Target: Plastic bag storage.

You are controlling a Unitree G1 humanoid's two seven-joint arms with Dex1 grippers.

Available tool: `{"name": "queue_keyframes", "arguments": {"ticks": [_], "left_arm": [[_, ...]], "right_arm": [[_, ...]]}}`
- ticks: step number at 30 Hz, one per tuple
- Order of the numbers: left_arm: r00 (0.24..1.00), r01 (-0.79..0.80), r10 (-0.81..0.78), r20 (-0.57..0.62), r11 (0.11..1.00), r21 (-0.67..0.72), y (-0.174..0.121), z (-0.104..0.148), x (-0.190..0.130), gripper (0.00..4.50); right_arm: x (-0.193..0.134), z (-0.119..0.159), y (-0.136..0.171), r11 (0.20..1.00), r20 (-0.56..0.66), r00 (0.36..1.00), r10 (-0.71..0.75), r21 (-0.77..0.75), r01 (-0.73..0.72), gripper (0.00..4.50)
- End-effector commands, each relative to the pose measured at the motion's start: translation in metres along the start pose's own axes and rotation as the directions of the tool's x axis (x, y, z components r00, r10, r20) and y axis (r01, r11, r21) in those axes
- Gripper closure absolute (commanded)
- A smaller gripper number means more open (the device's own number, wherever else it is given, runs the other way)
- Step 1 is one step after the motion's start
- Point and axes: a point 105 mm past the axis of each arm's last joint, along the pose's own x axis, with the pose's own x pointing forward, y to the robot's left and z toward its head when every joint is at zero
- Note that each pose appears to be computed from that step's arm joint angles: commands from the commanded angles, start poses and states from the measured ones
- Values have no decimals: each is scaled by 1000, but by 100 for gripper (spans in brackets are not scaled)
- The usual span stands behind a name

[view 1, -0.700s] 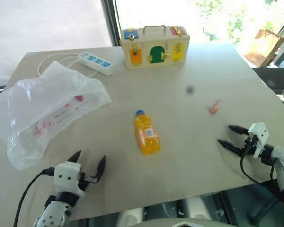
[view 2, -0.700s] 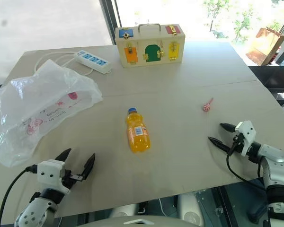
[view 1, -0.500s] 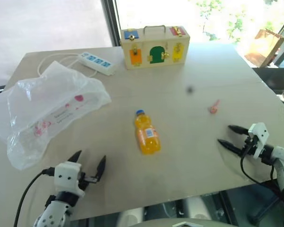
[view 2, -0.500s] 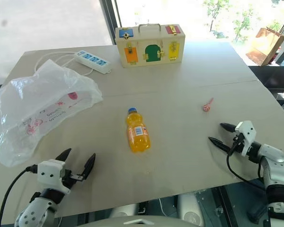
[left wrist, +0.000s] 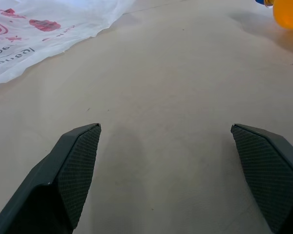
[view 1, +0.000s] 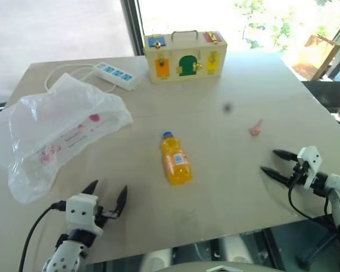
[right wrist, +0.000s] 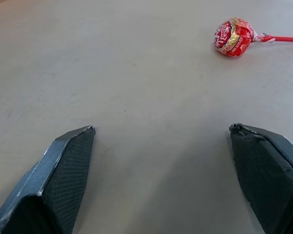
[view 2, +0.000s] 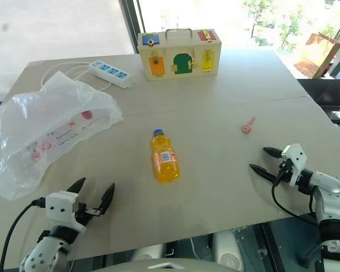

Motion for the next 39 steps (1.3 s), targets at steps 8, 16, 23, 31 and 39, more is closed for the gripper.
{"name": "queue_keyframes", "arguments": {"ticks": [8, 16, 23, 31, 39], "left_arm": [[995, -71, 73, 64, 997, -24, 5, 13, -2, 0], [933, -353, 350, 81, 935, 41, 20, 22, -18, 0], [809, -583, 565, 162, 806, 100, 31, 54, -48, 0], [704, -708, 692, 159, 702, 80, 74, 58, -48, 0], [641, -764, 758, 121, 645, 5, 112, 53, -47, 0]], "right_arm": [[4, 7, 6, 998, 11, 999, 49, -40, -48, 4], [21, 53, 57, 938, 120, 935, 334, -138, -318, 4], [31, 117, 114, 810, 245, 773, 585, -141, -569, 4], [41, 134, 125, 761, 238, 724, 648, -166, -627, 4], [43, 130, 123, 761, 224, 727, 649, -182, -623, 4]]}}
